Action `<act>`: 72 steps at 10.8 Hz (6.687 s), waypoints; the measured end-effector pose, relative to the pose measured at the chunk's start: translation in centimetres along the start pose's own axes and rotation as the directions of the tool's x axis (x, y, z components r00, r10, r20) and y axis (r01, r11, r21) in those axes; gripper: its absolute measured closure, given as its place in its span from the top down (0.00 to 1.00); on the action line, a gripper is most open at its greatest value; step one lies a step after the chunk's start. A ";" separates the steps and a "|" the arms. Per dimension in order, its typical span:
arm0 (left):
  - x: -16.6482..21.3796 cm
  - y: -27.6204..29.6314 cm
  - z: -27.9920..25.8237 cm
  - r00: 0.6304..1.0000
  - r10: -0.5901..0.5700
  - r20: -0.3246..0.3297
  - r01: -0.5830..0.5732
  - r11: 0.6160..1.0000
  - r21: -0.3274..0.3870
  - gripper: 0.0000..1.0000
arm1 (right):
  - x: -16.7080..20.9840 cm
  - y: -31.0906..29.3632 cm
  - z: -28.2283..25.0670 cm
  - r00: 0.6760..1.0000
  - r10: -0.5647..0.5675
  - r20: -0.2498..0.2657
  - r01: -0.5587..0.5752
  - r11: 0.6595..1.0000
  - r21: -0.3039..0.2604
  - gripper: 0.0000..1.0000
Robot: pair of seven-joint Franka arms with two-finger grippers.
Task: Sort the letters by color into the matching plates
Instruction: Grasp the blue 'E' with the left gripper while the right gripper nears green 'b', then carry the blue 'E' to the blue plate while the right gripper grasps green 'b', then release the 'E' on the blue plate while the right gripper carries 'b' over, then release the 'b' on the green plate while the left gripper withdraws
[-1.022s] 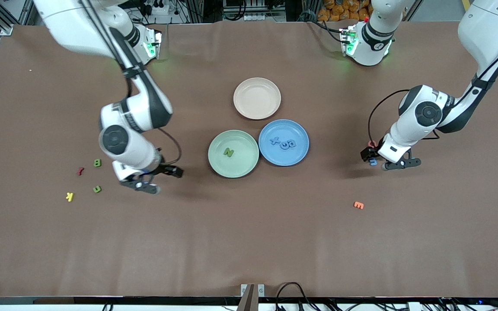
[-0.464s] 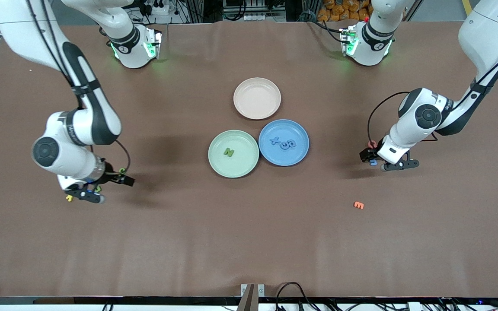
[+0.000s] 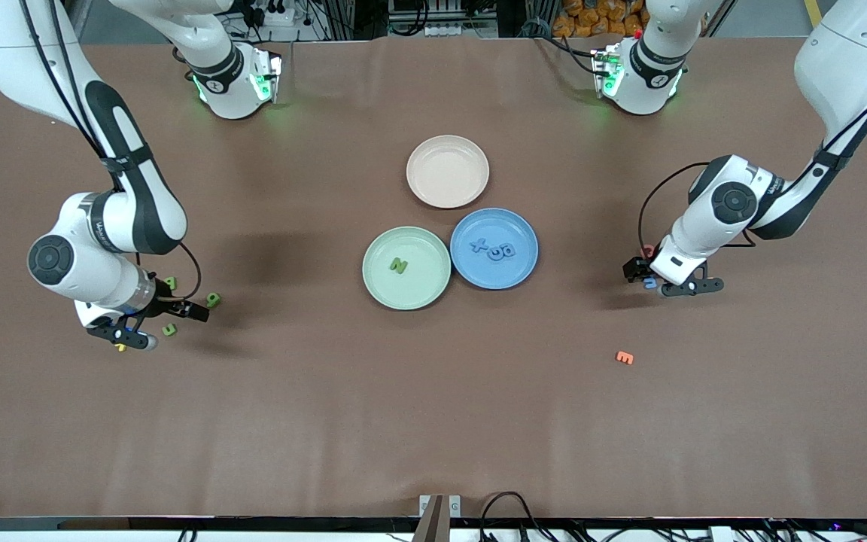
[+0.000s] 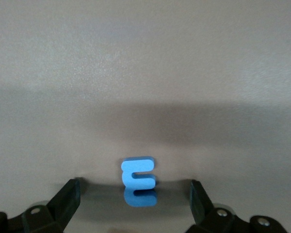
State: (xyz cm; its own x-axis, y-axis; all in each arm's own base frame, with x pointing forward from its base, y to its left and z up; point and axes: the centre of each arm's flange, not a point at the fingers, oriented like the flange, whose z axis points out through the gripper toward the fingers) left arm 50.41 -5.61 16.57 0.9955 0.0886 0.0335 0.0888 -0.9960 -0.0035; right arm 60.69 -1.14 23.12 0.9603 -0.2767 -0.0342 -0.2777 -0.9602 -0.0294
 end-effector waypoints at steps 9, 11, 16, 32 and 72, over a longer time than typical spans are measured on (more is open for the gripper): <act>1.0 -0.6 0.5 1.000 0.018 -0.014 -0.018 0.999 0.033 0.35 | -4.1 0.7 5.3 0.999 -0.008 -0.037 0.008 1.000 0.009 1.00; 1.5 0.2 0.4 0.999 0.034 0.000 -0.033 0.997 0.062 0.35 | -4.8 0.2 5.8 0.999 -0.018 -0.034 0.018 1.000 0.012 1.00; 2.7 0.6 -0.4 0.999 0.037 -0.018 -0.036 0.997 0.075 0.35 | -6.0 -0.3 6.7 0.999 -0.031 -0.024 0.032 0.999 0.010 0.96; -8.4 30.5 -6.0 0.986 -0.165 0.015 0.165 0.986 0.023 0.35 | -5.6 -1.9 1.6 0.997 -0.063 -0.052 0.063 0.998 0.014 0.31; 8.7 6.9 -29.2 0.994 0.052 0.097 -0.057 0.997 0.043 1.00 | -0.6 -11.1 -0.6 0.999 -0.008 -0.036 0.009 0.999 0.042 1.00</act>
State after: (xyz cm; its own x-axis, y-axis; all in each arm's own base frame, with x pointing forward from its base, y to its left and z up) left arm 58.69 -11.87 46.06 0.9973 0.0367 -0.0643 0.0336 -0.9983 -0.0486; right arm 63.19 9.65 24.10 0.9627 -0.2706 0.0017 -0.2697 -0.9602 -0.0720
